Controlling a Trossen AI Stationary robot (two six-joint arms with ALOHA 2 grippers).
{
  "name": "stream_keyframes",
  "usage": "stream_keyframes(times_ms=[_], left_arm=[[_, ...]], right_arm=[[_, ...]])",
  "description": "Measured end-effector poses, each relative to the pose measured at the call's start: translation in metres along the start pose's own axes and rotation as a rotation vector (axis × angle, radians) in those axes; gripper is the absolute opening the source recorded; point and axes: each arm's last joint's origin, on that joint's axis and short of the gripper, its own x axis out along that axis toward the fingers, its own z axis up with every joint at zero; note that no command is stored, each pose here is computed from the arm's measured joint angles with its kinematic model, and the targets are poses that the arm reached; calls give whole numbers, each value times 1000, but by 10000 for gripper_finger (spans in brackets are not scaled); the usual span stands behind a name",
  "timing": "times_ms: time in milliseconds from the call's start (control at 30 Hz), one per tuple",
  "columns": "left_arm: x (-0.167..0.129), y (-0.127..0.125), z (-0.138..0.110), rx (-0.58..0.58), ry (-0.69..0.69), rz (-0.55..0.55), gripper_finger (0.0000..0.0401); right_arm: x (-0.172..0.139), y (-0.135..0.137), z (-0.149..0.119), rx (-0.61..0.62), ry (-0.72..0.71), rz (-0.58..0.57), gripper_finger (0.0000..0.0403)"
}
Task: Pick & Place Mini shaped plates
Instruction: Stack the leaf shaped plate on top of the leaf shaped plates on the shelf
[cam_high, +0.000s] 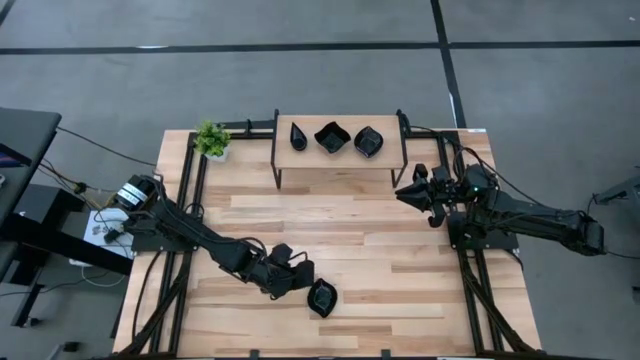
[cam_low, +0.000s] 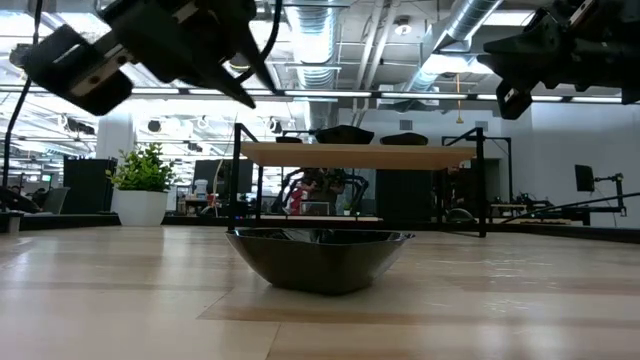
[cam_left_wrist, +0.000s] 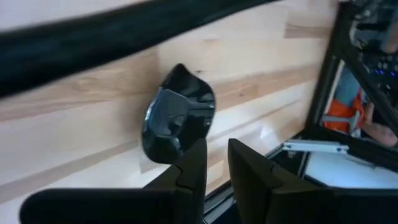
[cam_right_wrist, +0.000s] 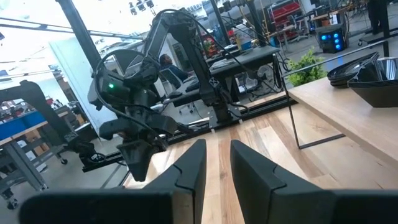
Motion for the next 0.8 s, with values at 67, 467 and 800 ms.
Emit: stream_keyframes(times_ms=[67, 467, 800], left_arm=[[0, 1, 1, -28, -5, 14, 66], [-4, -18, 15, 13, -118, 43, 66], [29, -6, 26, 0, -90, 177, 66]], right_arm=[[0, 0, 0, 0, 0, 0, 68], [0, 0, 0, 16, -1, 0, 68], [0, 0, 0, 22, 2, -3, 68]])
